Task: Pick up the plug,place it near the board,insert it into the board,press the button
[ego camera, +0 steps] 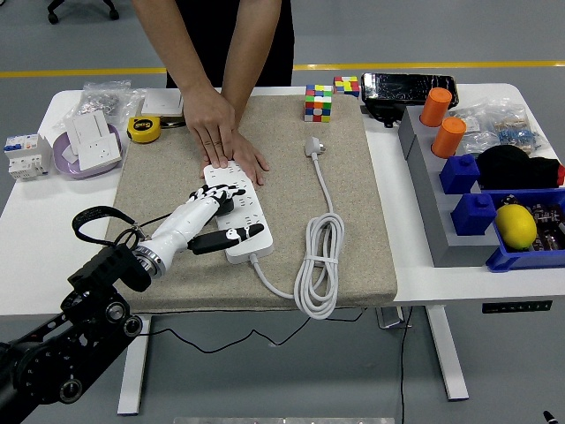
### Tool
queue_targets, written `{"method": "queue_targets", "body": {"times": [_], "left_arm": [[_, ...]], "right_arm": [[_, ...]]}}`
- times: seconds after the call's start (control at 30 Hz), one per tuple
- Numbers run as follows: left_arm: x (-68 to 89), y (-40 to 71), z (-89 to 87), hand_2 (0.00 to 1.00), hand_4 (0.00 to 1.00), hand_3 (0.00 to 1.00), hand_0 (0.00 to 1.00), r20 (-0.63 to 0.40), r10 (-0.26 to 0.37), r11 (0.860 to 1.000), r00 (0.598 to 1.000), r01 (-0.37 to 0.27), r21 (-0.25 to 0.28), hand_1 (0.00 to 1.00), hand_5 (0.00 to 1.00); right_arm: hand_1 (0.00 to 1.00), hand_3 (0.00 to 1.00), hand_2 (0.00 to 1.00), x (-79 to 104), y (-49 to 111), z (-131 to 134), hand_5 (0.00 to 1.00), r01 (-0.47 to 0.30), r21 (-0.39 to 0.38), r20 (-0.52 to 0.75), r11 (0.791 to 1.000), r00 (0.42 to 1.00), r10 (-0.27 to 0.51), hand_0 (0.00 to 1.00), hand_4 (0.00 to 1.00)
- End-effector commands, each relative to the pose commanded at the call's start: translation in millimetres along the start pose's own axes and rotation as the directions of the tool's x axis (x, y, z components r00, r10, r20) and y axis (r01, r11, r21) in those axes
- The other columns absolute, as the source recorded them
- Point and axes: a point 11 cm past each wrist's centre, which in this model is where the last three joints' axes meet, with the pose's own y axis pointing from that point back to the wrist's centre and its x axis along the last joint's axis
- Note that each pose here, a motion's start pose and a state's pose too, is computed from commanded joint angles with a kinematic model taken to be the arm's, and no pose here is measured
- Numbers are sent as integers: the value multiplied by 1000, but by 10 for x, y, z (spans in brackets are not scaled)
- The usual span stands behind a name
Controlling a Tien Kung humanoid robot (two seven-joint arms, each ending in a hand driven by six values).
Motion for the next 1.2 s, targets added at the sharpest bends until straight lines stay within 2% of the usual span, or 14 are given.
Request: {"method": "queue_targets", "body": {"times": [0.33, 0.43, 0.47, 0.63, 0.67, 0.73, 0.83, 0.87, 1.03, 1.07, 1.2], "left_arm": [[49, 4, 43, 996, 998, 936, 998, 14, 20, 1000, 1000, -20, -21, 998, 998], [84, 18, 112, 996, 998, 936, 998, 4, 42, 998, 999, -42, -50, 998, 998], [99, 23, 139, 954, 998, 915, 998, -3, 51, 997, 999, -51, -62, 995, 998], [215, 76, 362, 954, 998, 915, 998, -63, 106, 985, 992, -113, -131, 995, 998], [238, 90, 404, 745, 948, 866, 799, -66, 114, 983, 991, -122, -139, 793, 615], [273, 114, 461, 745, 948, 866, 799, -53, 125, 981, 991, -131, -143, 793, 615], [304, 145, 517, 745, 948, 866, 799, 1, 124, 985, 992, -123, -119, 793, 615], [305, 152, 526, 344, 796, 876, 349, 20, 116, 988, 993, -114, -109, 298, 310], [305, 192, 582, 344, 796, 876, 349, 93, 93, 991, 991, -83, -102, 298, 310], [308, 199, 590, 187, 685, 871, 232, 100, 90, 992, 991, -80, -100, 116, 148], [348, 236, 652, 187, 685, 871, 232, 118, 79, 993, 990, -68, -96, 116, 148]], "right_arm": [[902, 886, 840, 6, 1, 7, 998, 0, -2, -5, 1000, 1000, 0, 942, 998], [902, 886, 840, 8, 1, 9, 998, -1, -2, -6, 1000, 1000, 1, 942, 998], [902, 886, 840, 8, 1, 9, 998, -1, -2, -6, 1000, 1000, 1, 942, 998], [902, 886, 840, 11, 1, 10, 998, -1, -3, -10, 1000, 1000, 1, 942, 998], [902, 886, 840, 13, 1, 10, 998, -2, -3, -11, 1000, 1000, 2, 941, 998], [902, 886, 840, 17, 1, 12, 998, -2, -3, -12, 1000, 1000, 2, 941, 998], [902, 886, 840, 19, 2, 16, 998, -2, -4, -13, 1000, 1000, 2, 941, 998], [902, 885, 840, 20, 2, 18, 998, -3, -5, -13, 1000, 1000, 3, 941, 998], [902, 885, 840, 17, 2, 18, 998, -2, -4, -12, 1000, 1000, 2, 941, 998], [902, 885, 840, 16, 2, 18, 998, -2, -4, -12, 1000, 1000, 2, 941, 998], [902, 885, 840, 16, 2, 17, 998, -3, -4, -11, 1000, 1000, 3, 941, 998]]}}
